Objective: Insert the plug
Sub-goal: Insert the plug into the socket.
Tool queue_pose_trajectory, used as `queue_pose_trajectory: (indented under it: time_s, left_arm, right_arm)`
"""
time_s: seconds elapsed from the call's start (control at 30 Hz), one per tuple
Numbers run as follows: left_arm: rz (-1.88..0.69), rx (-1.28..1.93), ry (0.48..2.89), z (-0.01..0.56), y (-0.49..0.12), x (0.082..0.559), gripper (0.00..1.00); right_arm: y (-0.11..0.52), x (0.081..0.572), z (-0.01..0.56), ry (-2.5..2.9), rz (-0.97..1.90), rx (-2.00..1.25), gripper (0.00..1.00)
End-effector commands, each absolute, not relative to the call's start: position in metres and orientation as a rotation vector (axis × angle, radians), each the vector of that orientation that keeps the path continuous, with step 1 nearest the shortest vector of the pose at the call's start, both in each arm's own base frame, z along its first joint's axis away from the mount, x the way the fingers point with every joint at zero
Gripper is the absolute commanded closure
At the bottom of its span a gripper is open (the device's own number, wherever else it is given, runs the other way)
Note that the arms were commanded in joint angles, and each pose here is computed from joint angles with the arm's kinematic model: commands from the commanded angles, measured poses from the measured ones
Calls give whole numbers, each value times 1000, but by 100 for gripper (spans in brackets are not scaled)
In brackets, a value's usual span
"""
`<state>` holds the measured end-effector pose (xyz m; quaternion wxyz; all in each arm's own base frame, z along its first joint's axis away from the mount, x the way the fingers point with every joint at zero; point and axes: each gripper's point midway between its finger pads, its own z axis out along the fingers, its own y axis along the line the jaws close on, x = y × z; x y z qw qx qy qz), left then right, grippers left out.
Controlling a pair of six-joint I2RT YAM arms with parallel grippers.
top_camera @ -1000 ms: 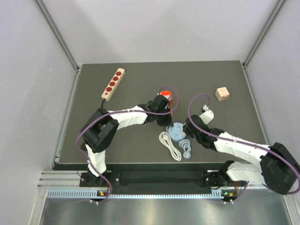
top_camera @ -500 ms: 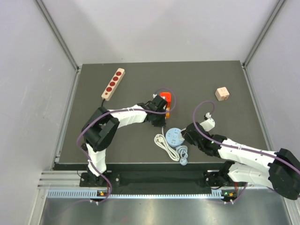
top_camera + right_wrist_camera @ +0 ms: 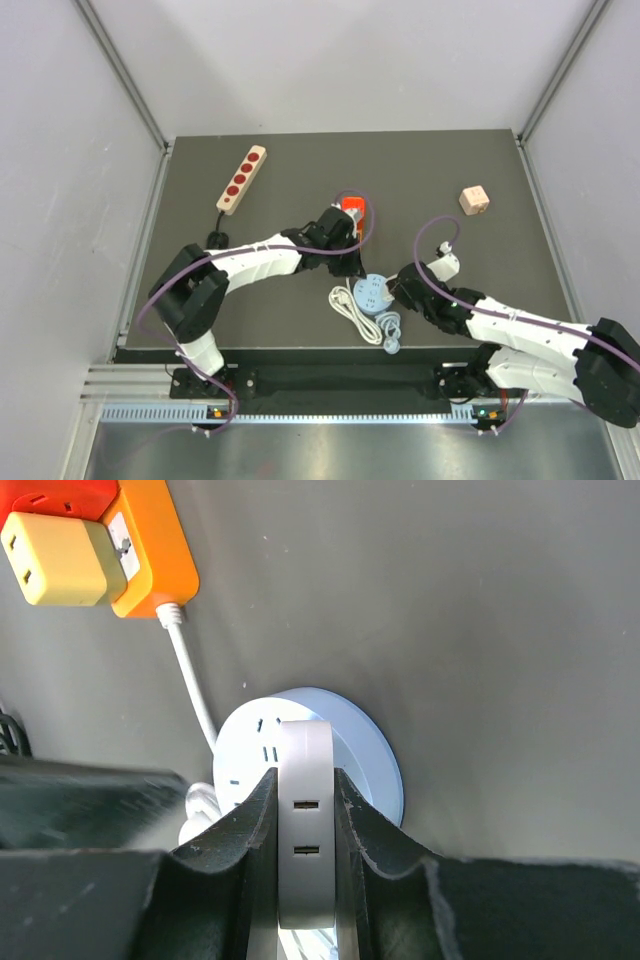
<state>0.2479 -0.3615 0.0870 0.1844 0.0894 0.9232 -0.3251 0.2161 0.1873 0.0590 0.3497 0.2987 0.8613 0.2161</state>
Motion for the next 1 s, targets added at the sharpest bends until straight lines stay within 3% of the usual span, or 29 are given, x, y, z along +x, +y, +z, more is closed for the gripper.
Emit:
queue_pose_trajectory:
  time_s: [0.0, 0.33, 0.83, 0.9, 0.97]
  left_arm:
    - [-977, 260, 2633, 73, -369, 231, 100]
    - [-709, 231, 2768, 8, -336, 225, 100]
    - [-546, 215, 2817, -20, -307, 218, 100]
    - [-546, 213, 2819, -21, -305, 216, 100]
    - [-542, 214, 2827, -24, -304, 214, 100]
  right_arm:
    - [153, 160, 3, 2491, 315, 682, 100]
    - [136, 145, -1, 2534, 222, 690, 100]
    - [130, 132, 4, 2596, 28, 610, 100]
    - [129, 131, 6, 2603, -1, 591, 94]
    - [131, 130, 9, 2603, -1, 592, 81]
